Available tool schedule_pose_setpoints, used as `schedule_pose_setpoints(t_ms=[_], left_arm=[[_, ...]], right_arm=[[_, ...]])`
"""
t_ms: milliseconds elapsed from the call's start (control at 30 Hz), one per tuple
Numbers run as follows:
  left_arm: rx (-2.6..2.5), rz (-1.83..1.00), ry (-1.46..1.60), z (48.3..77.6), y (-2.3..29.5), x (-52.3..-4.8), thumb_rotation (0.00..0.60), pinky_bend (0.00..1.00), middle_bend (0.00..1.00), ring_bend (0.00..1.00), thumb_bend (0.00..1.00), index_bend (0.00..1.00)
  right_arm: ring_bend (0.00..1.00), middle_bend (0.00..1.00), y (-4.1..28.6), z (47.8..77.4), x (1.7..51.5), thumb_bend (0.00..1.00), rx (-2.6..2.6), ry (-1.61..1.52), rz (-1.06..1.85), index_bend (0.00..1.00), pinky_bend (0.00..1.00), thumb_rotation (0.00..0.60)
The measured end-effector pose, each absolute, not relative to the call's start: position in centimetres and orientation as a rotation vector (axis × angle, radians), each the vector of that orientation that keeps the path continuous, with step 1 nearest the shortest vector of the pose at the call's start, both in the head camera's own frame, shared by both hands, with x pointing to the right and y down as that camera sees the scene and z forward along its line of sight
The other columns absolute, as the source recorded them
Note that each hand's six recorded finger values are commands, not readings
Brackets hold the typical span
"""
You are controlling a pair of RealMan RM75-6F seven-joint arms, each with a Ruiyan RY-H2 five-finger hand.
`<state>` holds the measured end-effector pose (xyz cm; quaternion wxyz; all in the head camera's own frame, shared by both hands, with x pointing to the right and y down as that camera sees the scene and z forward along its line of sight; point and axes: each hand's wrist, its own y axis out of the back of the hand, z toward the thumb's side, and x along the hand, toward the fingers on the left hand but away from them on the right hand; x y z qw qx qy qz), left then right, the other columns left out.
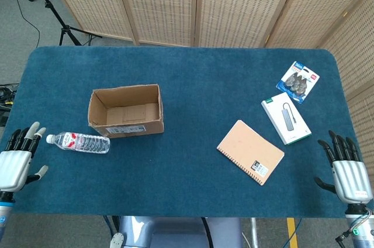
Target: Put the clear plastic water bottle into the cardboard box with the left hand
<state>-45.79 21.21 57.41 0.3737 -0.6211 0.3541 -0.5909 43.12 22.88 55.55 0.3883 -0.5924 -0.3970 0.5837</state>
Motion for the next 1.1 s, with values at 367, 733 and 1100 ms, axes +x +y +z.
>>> schedule_pose_setpoints(t_ms=[367, 733, 1100], left_arm=[[-1.653, -1.591, 0.884, 59.2, 20.1, -45.9, 0.6, 0.01, 0.0, 0.0, 0.23, 0.05], [-1.701, -1.661, 0.841, 61.3, 18.6, -46.1, 0.6, 0.01, 0.0, 0.0, 0.24, 0.05], [-1.785, -1.745, 0.801, 65.2, 18.1, -45.8, 0.6, 0.01, 0.0, 0.0, 0.25, 0.05]], right_arm=[[0.0, 0.0, 22.8, 55.6, 42.9, 0.11, -1.513, -1.016, 1.459, 0.16, 0.0, 0.6], [0.0, 0.0, 22.7, 55.5, 42.8, 0.11, -1.516, -1.021, 1.447, 0.16, 0.0, 0.6], [0.0, 0.0, 22.6, 55.5, 42.9, 0.11, -1.517, -1.032, 1.439, 0.16, 0.0, 0.6]])
